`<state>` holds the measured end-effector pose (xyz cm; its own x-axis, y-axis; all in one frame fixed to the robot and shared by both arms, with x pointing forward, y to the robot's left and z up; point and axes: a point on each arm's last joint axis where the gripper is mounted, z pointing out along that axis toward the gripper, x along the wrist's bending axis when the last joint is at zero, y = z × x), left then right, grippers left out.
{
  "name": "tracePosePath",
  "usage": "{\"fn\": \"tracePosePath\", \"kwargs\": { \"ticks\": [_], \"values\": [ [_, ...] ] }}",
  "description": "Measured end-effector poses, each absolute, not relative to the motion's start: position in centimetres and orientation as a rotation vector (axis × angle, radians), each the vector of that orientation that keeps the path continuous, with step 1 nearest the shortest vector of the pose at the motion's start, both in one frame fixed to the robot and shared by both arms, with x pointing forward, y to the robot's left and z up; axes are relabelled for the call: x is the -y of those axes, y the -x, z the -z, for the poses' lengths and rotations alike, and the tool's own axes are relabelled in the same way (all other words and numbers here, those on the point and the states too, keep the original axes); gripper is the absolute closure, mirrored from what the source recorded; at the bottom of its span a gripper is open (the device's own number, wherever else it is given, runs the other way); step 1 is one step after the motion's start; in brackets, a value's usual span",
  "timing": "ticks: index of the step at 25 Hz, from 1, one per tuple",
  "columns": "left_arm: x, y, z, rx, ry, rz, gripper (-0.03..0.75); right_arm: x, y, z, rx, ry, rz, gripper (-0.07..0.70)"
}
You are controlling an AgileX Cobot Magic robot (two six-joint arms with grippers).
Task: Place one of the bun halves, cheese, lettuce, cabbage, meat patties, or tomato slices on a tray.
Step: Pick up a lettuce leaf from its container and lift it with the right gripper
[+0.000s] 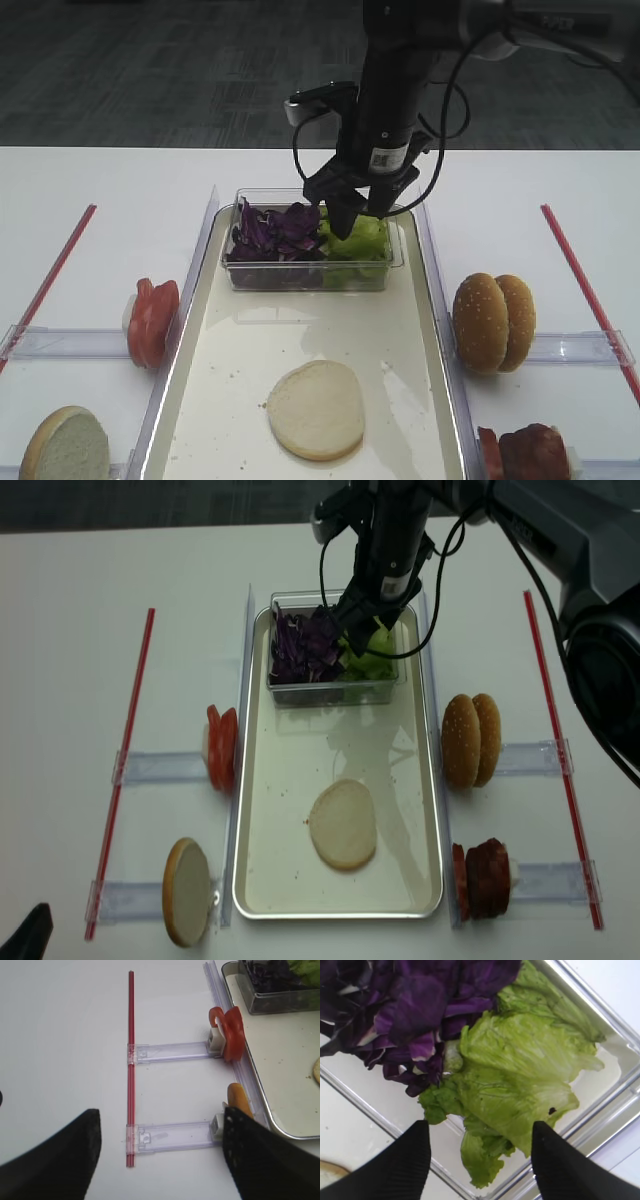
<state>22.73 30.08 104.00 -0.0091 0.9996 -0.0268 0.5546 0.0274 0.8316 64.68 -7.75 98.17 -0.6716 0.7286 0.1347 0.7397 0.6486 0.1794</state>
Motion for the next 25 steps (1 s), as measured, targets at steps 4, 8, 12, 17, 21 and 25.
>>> {"fn": "tracePosePath", "kwargs": {
  "ticks": [4,8,12,17,21,25],
  "values": [
    [-30.1,-22.7,-104.0,-1.641,-1.603,-0.850,0.244,7.5,-65.3,-97.8,2.824,1.253,0.340,0.165],
    [-30.1,-22.7,-104.0,-1.641,-1.603,-0.850,0.244,7.3,-65.9,-97.8,2.829,1.268,0.360,0.170],
    [-30.1,-22.7,-104.0,-1.641,-1.603,-0.850,0.244,7.0,-66.2,-97.2,2.827,1.268,0.355,0.173],
    [-30.1,-22.7,-104.0,-1.641,-1.603,-0.850,0.244,6.7,-66.7,-96.0,2.823,1.266,0.339,0.179],
    [-30.1,-22.7,-104.0,-1.641,-1.603,-0.850,0.244,6.7,-67.0,-95.3,2.814,1.292,0.315,0.183],
    [-30.1,-22.7,-104.0,-1.641,-1.603,-0.850,0.244,6.7,-67.0,-95.0,2.819,1.296,0.298,0.188]
  ]
}}
